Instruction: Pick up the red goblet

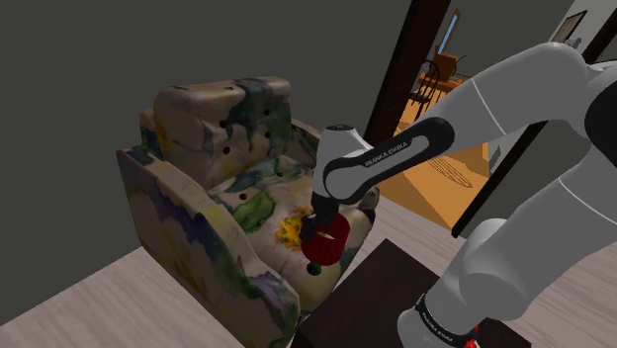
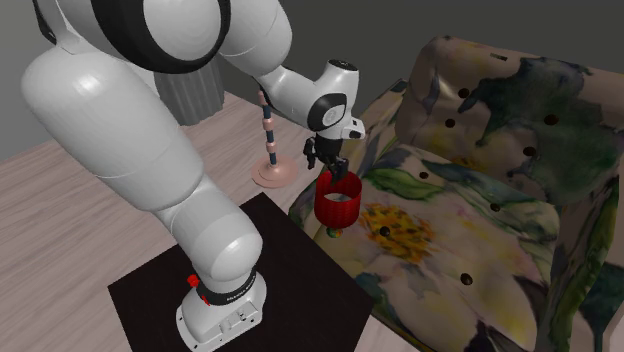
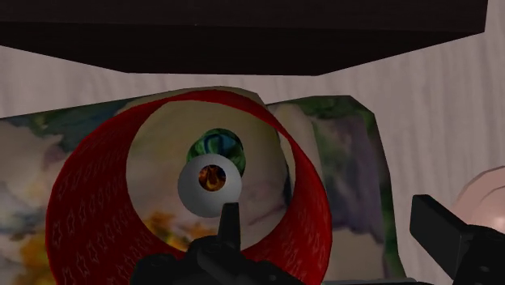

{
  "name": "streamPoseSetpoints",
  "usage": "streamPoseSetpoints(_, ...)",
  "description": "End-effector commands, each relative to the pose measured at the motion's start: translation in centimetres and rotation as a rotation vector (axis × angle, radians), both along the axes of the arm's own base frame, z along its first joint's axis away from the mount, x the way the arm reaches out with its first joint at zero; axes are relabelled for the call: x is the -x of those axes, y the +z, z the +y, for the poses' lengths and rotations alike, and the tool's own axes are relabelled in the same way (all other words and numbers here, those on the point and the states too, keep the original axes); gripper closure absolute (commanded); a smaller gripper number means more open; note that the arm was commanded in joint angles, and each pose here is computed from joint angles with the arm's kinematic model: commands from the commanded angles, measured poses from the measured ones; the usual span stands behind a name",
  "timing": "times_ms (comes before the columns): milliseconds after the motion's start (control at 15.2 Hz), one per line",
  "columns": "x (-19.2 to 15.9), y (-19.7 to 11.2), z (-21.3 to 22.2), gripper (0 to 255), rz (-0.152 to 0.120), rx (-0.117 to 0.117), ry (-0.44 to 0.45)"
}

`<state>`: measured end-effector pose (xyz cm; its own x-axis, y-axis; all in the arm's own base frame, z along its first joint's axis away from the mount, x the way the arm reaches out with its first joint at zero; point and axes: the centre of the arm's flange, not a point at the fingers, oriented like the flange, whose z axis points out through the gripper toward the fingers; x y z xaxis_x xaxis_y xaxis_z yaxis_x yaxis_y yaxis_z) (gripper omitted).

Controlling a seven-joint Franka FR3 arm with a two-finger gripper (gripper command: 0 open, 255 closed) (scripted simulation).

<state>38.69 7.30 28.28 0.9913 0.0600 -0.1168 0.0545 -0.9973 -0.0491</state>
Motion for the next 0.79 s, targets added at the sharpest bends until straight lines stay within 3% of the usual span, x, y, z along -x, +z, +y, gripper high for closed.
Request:
streamPoseSetpoints(0, 0.03, -0.38, -0.02, 0, -0.001, 0.000, 0.000)
streamPoseSetpoints(66, 0.02, -0.48, -0.10, 255, -0.001, 0.000, 0.000)
streamPoseSetpoints(726, 0.03, 0.15, -0.02, 255, -0.001, 0.000, 0.000)
